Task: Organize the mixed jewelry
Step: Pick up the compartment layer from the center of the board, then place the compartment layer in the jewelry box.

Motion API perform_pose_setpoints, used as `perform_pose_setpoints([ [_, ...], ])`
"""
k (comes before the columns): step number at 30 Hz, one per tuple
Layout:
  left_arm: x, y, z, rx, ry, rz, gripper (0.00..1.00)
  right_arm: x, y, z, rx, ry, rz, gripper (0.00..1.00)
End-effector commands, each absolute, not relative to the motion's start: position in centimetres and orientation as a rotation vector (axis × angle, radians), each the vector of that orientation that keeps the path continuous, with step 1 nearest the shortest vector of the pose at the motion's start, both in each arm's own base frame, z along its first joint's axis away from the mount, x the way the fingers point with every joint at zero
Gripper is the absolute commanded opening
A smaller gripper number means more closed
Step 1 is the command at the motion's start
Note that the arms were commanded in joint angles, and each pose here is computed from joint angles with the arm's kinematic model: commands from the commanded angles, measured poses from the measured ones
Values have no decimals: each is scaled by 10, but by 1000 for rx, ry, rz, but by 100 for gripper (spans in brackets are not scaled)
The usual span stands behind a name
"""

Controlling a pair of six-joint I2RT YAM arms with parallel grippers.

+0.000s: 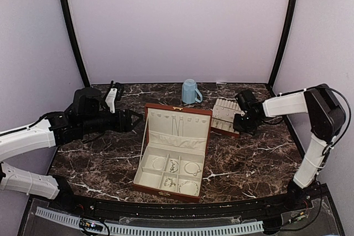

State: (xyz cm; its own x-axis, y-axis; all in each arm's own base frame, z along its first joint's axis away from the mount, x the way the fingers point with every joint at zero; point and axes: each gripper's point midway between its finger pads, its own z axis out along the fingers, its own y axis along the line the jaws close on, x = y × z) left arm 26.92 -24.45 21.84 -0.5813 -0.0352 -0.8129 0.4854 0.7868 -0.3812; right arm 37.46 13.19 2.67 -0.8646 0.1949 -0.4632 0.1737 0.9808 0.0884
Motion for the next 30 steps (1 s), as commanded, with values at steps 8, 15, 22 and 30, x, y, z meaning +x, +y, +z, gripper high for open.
perform_pose_setpoints([
  [8,268,-237,220,309,2080,-742,68,371,103,21,326,2641,-14,0],
  [15,269,-233,220,318,2082,-722,69,357,92,31,339,2648,-11,0],
  [22,270,-229,219,315,2090,-712,69,331,84,52,323,2666,-16,0],
  [30,269,-227,215,317,2101,-714,69,298,77,66,333,2693,13,0],
])
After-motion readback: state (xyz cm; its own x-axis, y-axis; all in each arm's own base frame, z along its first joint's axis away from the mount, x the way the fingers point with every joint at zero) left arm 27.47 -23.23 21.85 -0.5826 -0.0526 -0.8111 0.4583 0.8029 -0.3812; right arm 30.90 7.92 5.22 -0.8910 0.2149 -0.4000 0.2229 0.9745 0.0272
